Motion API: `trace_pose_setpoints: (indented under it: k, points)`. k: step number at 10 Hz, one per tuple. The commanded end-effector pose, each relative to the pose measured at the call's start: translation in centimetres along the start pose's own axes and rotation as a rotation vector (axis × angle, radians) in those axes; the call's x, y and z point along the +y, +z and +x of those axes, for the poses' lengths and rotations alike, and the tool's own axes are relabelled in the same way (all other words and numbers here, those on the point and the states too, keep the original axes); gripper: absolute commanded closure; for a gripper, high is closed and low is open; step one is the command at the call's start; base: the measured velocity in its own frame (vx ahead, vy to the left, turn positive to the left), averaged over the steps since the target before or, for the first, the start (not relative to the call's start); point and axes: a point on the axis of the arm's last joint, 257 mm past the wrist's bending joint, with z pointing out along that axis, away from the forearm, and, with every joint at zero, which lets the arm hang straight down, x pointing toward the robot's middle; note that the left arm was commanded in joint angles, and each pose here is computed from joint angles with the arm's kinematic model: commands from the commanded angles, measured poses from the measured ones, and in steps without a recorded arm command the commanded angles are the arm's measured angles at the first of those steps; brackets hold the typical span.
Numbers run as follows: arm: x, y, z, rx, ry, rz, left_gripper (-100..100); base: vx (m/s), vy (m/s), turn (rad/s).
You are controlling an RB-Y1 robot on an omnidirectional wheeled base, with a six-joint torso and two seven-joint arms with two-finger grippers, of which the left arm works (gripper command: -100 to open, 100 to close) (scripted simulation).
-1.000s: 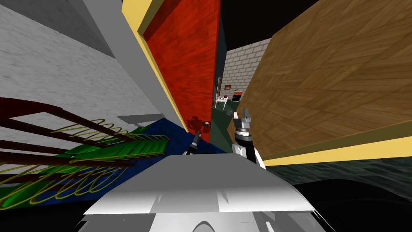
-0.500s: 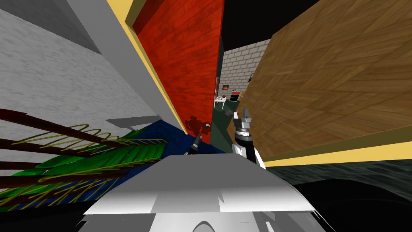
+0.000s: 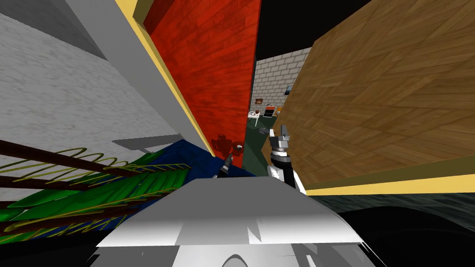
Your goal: Push the door open
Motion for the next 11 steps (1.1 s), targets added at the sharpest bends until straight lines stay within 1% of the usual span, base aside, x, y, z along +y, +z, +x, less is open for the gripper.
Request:
trace_pose_setpoints:
  k: [1,6,7,8,11]
  points:
    - [0.06,0.2,-0.16,-0.005,0.0,-0.001,-100,0.171,-0.068,-0.027]
    - [0.16,0.81,-0.43,-0.019,-0.004,-0.003,-100,0.171,-0.089,-0.029]
    - [0.16,0.75,-0.4,-0.017,-0.004,-0.003,-100,0.082,-0.033,0.002]
    - [0.16,0.75,-0.4,-0.017,-0.004,-0.003,100,-0.013,0.002,0.003]
    - [0.16,0.75,-0.4,-0.017,-0.004,-0.003,100,-0.013,0.007,-0.01]
